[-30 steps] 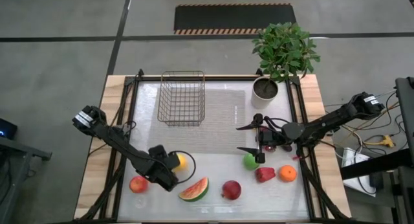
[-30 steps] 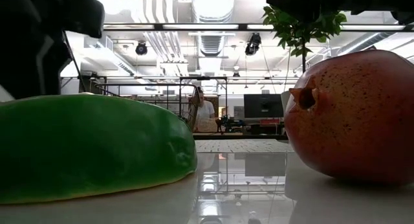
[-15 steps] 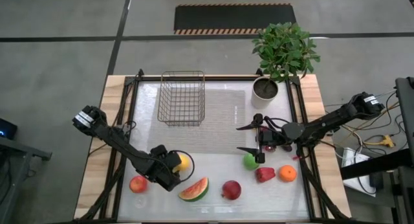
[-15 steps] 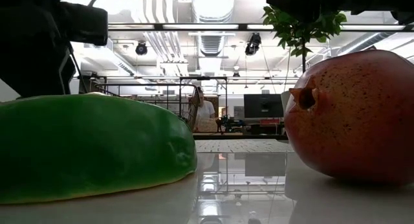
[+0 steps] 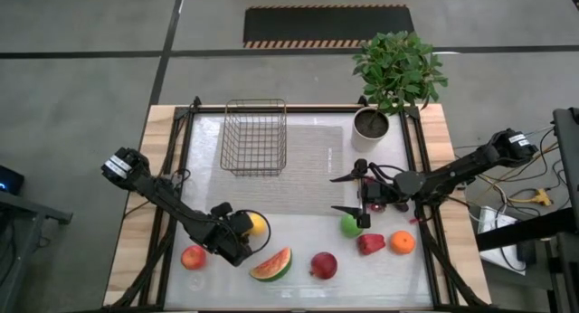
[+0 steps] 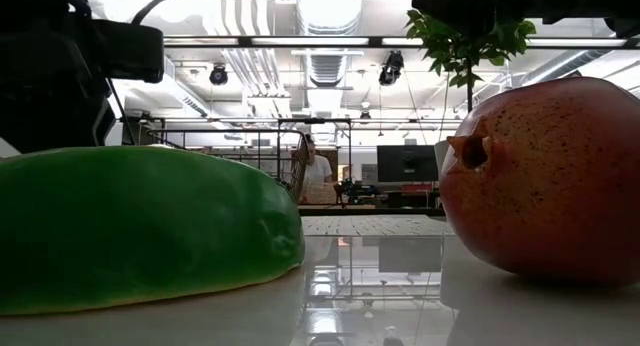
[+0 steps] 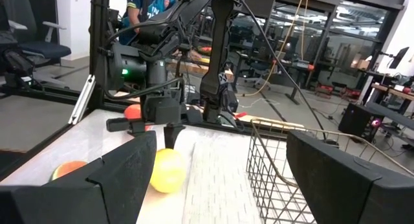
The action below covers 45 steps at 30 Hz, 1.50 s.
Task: Build produce basket
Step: Put the yellow pear into the brown wire basket
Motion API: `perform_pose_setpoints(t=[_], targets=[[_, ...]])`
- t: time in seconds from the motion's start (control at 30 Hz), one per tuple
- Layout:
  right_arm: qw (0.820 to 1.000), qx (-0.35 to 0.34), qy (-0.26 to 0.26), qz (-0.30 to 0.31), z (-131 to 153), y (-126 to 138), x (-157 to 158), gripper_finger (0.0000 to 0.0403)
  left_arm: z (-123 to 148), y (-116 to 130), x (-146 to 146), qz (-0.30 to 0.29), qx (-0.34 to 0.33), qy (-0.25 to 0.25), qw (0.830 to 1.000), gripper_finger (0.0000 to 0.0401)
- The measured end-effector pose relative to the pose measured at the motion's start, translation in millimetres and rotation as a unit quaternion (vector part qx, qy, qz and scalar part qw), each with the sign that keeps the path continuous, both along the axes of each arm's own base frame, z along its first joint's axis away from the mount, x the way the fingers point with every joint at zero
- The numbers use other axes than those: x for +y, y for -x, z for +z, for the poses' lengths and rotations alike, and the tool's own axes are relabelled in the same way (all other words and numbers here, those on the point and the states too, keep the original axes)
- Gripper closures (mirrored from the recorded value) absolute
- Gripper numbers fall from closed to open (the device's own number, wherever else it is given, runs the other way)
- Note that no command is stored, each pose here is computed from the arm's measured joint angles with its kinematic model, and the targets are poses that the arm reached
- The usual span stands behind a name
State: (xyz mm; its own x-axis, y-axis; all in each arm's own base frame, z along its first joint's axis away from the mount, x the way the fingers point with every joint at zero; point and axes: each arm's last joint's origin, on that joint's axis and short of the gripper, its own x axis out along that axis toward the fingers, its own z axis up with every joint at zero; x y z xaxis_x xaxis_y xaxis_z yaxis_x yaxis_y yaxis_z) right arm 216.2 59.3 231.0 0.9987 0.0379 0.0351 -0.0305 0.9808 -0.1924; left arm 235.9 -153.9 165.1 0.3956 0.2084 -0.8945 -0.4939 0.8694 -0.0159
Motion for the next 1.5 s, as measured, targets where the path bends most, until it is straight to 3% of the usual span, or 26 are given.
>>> perform_pose_setpoints(t=[0.13, 0.37, 0.7, 0.83, 1.0, 1.23, 1.5], targets=[[1.000, 0.001, 0.000, 0.000, -0.2, 0.0, 0.0, 0.0076, 0.2, -0.1, 0.0, 0.001, -0.002, -0.002, 1.000, 0.0281], [1.000, 0.002, -0.004, 0.000, -0.3, 0.0, 0.0, 0.0076, 10.7, -3.2, -1.3, -0.020, 0.000, -0.014, 1.000, 0.0288], [1.000, 0.002, -0.004, 0.000, -0.3, -0.1, -0.1, 0.0076, 78.2, -16.8, 11.5, -0.070, 0.071, 0.046, 0.994, 0.0289], [1.000, 0.002, -0.004, 0.000, -0.4, -0.1, -0.1, 0.0076, 110.0, -28.0, 22.2, -0.103, 0.085, 0.093, 0.987, 0.0290], [1.000, 0.006, -0.003, 0.000, -1.1, -0.1, -0.1, 0.0076, 151.6, -39.2, 45.0, -0.108, 0.075, 0.132, 0.983, 0.0290], [1.000, 0.006, -0.002, 0.000, -1.3, -0.1, -0.1, 0.0076, 203.7, -34.9, 101.6, -0.055, 0.092, 0.126, 0.986, 0.0290], [1.000, 0.013, 0.000, -0.001, -2.6, -0.1, -0.1, 0.0076, 223.6, -32.1, 188.3, 0.003, 0.066, 0.105, 0.992, 0.0290]])
